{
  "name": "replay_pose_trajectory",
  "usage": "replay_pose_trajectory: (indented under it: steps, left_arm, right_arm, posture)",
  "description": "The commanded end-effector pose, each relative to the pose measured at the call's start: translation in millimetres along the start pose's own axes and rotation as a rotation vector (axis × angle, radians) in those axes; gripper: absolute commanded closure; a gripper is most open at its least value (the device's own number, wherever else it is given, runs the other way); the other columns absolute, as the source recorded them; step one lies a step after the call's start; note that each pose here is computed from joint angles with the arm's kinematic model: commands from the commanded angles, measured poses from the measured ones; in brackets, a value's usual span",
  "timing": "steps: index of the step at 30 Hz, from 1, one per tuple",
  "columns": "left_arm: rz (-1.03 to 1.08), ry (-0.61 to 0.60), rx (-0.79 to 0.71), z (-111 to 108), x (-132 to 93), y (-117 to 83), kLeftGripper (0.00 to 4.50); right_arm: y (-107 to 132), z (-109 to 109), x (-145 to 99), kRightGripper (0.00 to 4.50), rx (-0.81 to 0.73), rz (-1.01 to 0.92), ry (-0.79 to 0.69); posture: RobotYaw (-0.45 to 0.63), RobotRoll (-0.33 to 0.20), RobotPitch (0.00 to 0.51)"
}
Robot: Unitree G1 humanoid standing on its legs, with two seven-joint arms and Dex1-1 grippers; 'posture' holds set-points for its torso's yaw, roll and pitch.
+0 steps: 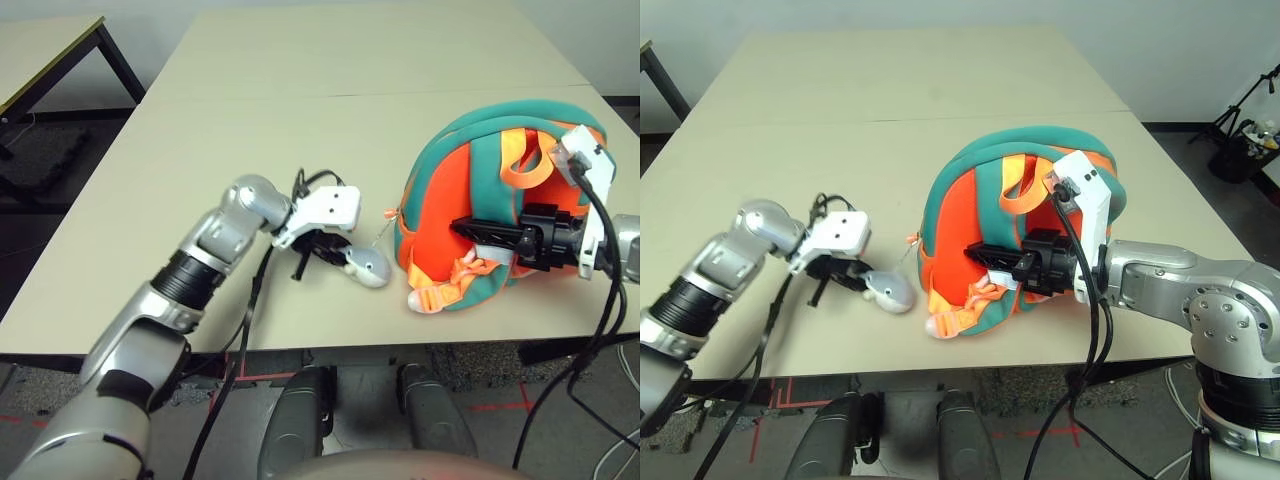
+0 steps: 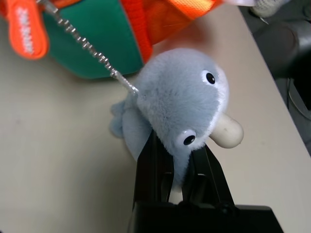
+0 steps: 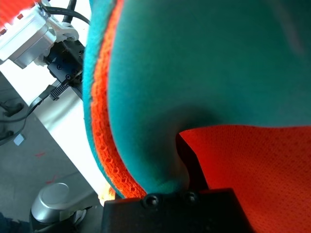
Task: Put the pencil case into the backpack and zip it.
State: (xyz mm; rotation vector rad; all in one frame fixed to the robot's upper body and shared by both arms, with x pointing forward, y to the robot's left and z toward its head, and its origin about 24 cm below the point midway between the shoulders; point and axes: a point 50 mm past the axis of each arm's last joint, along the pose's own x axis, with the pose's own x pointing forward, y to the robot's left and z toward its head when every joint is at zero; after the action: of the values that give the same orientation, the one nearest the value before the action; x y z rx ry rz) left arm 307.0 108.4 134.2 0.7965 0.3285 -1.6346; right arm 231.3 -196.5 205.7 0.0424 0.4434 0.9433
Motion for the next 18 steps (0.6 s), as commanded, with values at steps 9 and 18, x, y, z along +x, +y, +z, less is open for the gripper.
replay_pose_trajectory:
  steps: [9, 18]
  left_arm:
    - [-0.005, -0.235, -0.436, 30.3, -47.9, -25.2, 1.73]
    - [0.112, -0.218, -0.774, 13.8, -125.9, -60.0, 0.00]
  right_arm:
    - [11.7, 17.7, -64.4, 1.79, 0.029, -0.054, 0.089]
    - [26.1, 39.9, -126.6, 0.02, 0.129, -0.097, 0.128]
  posture:
    - [0.01, 0.000, 0.203]
    - [0.02, 0.000, 0.211]
